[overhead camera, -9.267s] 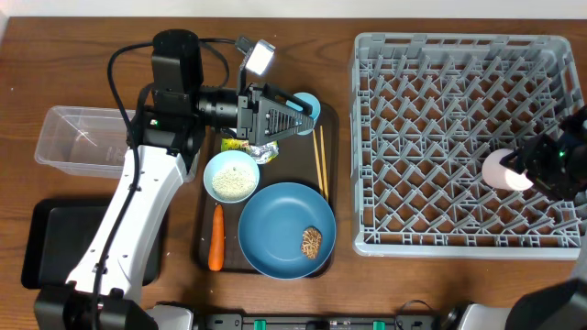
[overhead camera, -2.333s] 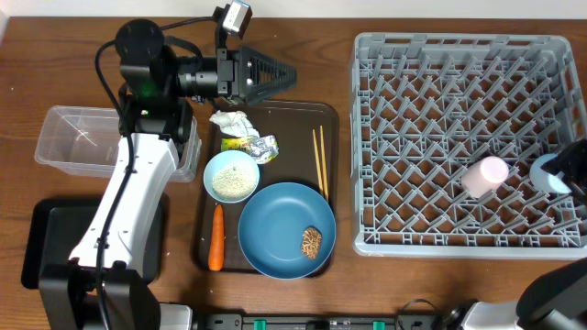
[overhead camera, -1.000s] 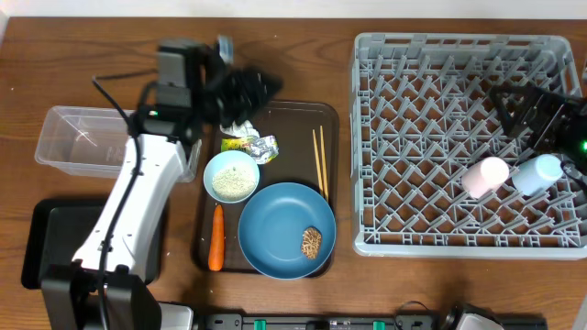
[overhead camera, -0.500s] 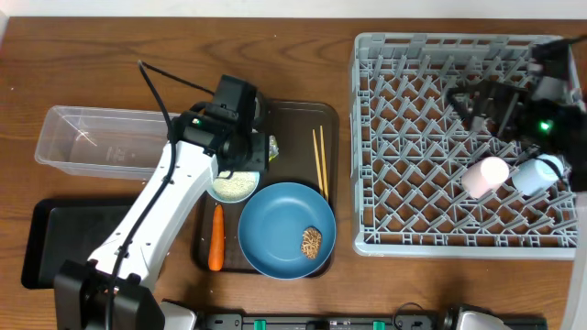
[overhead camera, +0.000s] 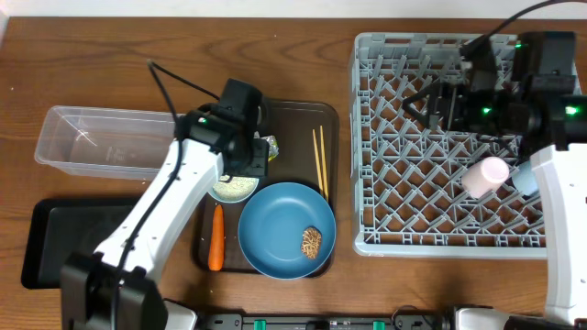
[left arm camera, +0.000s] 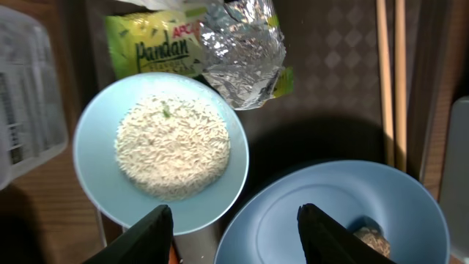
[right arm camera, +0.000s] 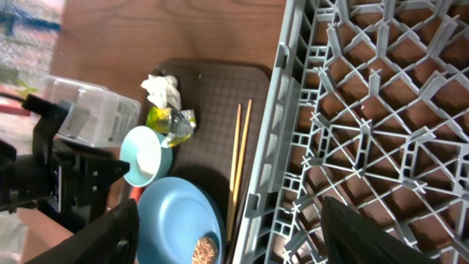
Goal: Sort waste into correct bins and load items into the dishwasher rack
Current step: 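Grasp the rice-filled light-blue bowl with the left gripper, then move the bowl over the black tray and tip out the rice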
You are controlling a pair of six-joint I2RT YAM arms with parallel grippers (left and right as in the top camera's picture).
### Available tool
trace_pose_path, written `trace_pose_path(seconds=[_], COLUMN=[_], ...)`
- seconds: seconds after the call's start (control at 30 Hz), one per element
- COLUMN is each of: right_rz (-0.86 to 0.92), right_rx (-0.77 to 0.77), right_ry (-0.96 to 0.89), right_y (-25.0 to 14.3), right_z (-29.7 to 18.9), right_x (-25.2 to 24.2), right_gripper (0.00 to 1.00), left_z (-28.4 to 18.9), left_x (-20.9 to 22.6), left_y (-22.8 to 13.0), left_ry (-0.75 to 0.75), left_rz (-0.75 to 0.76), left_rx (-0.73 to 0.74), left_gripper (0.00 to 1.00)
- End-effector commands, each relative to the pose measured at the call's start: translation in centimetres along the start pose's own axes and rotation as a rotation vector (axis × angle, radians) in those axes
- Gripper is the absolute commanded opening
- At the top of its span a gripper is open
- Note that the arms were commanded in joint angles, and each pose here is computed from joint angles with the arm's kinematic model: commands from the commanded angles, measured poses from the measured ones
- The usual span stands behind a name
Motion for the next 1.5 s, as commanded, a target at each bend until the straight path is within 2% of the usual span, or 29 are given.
trace_pose_path(seconds=[0.0, 0.13, 0.37, 0.7, 0.83, 0.97, 1.0, 1.07, 1.23, 1.47], right_rz=[-0.026, -0.045, -0.054, -0.053, -0.048, -0.049, -0.049, -0.050, -0.050, -0.051], right_rx=[-0.008, 0.006, 0.013, 0.010, 0.009, 0.006, 0.006, 0.006, 0.006, 0.003], right_ry=[-0.055, -0.049, -0.045, -0.043, -0.043, -0.042, -0.042, -0.042, -0.042, -0.041], right_y=[-0.2, -0.6, -0.8, -0.8, -0.7, -0.7, -0.7, -0.7, -0.7, -0.6], right_z=[0.4, 0.7, 0.9, 0.9, 0.9, 0.9, 0.9, 0.9, 0.9, 0.9], right_x=[0.0, 0.6, 0.9, 0.9, 0.9, 1.0, 1.0, 1.0, 1.0, 1.0], right_gripper=[0.71, 0.68, 0.67, 0.67, 0.67, 0.66, 0.66, 0.66, 0.66, 0.66], left_z=[1.9, 3.7, 7.2, 10.0, 10.8, 11.3, 11.3, 11.0, 8.8, 1.5], left_x=[-0.4, -0.5, -0.2, -0.1, 0.5, 0.7, 0.8, 0.7, 0.7, 0.5], left_y=[-0.1, 0.1, -0.5, 0.1, -0.2, -0.3, -0.2, -0.1, 0.3, 1.4], left_ry=[0.013, 0.017, 0.042, 0.045, 0.091, 0.104, 0.107, 0.107, 0.107, 0.099], left_rz=[0.033, 0.038, 0.039, 0.040, 0.044, 0.046, 0.046, 0.045, 0.037, -0.062], left_rx=[0.047, 0.080, 0.175, 0.180, 0.206, 0.217, 0.212, 0.204, 0.175, 0.004], left_gripper=[0.56, 0.55, 0.44, 0.33, 0.31, 0.19, 0.11, 0.06, 0.06, 0.06])
Point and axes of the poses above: each gripper's point midway between its finger pads, its own z axis out along the fingers, its own x axis along the line the jaws close on, y = z × x, the point moved 4 cm from there along -z, back along the fingers, and after that the axes turned 14 degrees about z, right-handed, at the moved point
